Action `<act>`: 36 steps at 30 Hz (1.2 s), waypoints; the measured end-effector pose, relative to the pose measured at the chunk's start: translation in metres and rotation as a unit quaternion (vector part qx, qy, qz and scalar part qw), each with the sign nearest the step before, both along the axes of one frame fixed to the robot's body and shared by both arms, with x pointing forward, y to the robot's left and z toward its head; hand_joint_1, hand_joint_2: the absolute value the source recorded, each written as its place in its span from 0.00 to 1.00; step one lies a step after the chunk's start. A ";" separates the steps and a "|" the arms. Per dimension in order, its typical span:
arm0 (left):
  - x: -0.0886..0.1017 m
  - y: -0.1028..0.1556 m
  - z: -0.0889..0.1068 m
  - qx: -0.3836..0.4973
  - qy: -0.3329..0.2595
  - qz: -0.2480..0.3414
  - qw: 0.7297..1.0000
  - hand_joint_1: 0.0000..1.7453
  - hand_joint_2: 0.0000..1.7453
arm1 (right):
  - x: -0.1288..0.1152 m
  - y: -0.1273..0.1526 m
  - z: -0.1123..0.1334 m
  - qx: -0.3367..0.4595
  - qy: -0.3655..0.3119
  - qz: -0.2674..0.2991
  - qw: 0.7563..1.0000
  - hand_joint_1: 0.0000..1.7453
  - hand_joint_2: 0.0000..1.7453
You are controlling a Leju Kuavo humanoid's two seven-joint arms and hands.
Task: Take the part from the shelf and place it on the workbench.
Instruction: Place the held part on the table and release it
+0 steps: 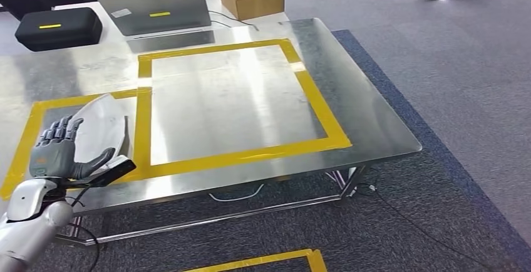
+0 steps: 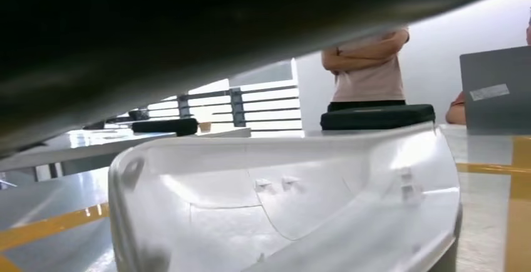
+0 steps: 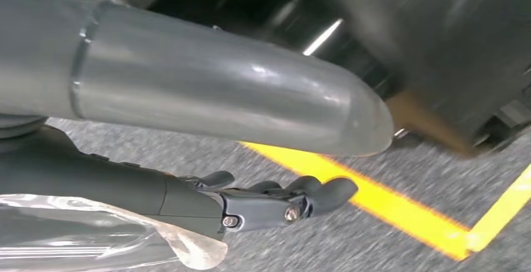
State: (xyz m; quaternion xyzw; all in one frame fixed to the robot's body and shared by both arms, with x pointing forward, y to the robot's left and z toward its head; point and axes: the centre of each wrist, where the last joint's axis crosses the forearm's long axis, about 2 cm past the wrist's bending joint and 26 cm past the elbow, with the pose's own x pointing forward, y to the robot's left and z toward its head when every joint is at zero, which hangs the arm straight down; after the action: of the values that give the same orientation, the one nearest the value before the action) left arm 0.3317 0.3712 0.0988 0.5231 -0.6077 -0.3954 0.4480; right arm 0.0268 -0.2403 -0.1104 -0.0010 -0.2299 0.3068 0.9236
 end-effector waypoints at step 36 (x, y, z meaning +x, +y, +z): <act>-0.011 -0.022 0.007 -0.024 -0.017 -0.037 0.999 0.00 0.00 | -0.001 -0.003 0.000 -0.001 0.003 -0.005 1.000 0.00 0.00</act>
State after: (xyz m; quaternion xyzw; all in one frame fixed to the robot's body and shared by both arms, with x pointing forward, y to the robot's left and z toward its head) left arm 0.3206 0.3497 0.1054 0.4959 -0.6435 -0.3877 0.4355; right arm 0.0261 -0.2430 -0.1108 -0.0025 -0.2270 0.3029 0.9256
